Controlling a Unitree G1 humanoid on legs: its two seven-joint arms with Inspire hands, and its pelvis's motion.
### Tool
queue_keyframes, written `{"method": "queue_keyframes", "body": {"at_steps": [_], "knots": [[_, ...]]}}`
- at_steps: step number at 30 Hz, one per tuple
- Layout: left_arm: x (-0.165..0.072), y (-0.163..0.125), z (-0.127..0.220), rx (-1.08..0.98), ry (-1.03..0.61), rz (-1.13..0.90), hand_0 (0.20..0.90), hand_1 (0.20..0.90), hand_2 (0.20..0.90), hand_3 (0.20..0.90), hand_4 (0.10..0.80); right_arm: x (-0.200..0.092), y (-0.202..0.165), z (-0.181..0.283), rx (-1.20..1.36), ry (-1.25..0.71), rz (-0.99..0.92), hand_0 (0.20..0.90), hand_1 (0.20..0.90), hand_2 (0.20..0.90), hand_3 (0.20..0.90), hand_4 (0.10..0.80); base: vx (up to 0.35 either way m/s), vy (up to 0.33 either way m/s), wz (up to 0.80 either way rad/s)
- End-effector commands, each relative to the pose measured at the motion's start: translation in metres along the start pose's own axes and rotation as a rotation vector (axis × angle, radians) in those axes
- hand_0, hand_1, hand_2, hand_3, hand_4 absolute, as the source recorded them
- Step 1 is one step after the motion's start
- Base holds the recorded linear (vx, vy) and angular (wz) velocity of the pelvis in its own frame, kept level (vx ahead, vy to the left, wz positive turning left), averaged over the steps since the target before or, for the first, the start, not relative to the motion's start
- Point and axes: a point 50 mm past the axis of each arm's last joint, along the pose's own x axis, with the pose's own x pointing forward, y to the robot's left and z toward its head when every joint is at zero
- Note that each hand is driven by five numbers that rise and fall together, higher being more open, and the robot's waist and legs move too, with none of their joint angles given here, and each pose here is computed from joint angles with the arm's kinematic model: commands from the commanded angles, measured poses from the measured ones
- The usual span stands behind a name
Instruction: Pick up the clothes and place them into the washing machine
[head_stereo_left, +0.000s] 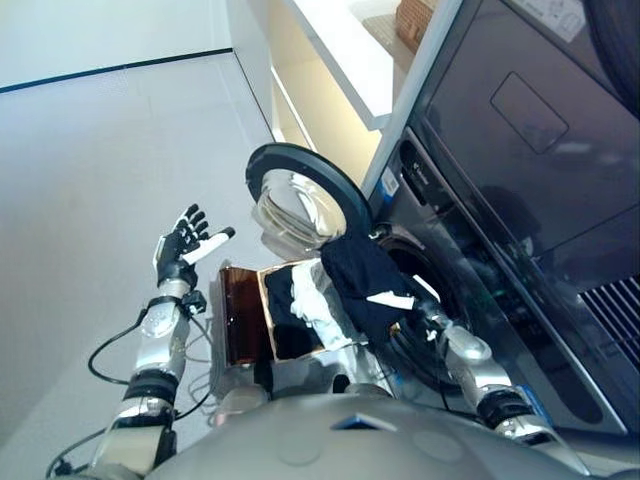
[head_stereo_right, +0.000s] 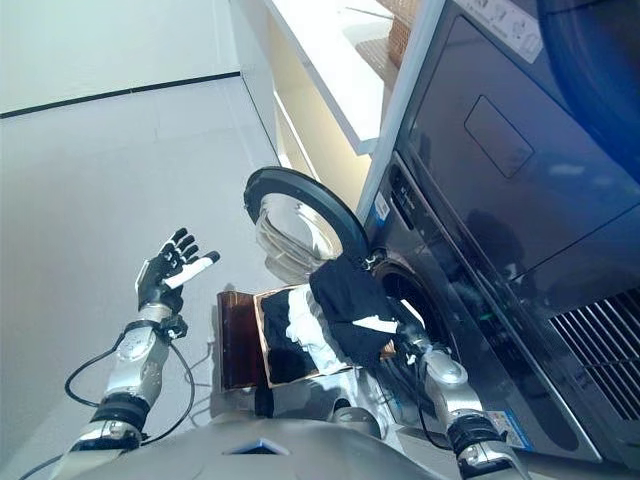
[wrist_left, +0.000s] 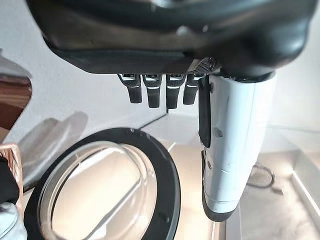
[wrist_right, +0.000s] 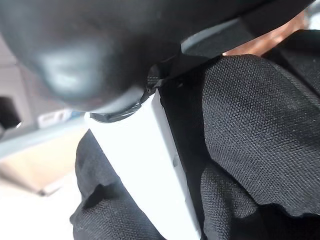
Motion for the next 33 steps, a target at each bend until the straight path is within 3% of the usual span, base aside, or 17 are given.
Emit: {"method": "queue_keyframes", "body": {"at_steps": [1, 16, 24, 33], "knots": [[0.014, -0.003, 0.059, -0.025, -0.315, -0.001, 0.900, 0.900, 0.900, 0.900, 0.800, 0.011, -0.012, 0.048, 0.032, -0.244, -0.096, 0.200, 0.200, 0.200, 0.200, 0.300, 0.000, 0.000, 0.00], [-0.002, -0.008, 0.039, -0.160, -0.270, 0.027, 0.900, 0.900, 0.900, 0.900, 0.800, 0.021, -0.004, 0.026, 0.168, -0.168, -0.235, 0.200, 0.200, 0.200, 0.200, 0.300, -0.004, 0.001, -0.02], [-0.004, -0.019, 0.031, -0.164, -0.226, -0.029, 0.900, 0.900, 0.900, 0.900, 0.800, 0.026, -0.001, -0.001, 0.391, -0.045, -0.337, 0.200, 0.200, 0.200, 0.200, 0.300, 0.000, 0.000, 0.00], [-0.006, -0.038, 0.049, -0.172, -0.295, -0.142, 0.900, 0.900, 0.900, 0.900, 0.800, 0.045, -0.005, 0.037, 0.479, -0.127, -0.395, 0.200, 0.200, 0.200, 0.200, 0.300, -0.066, 0.019, -0.02]]}}
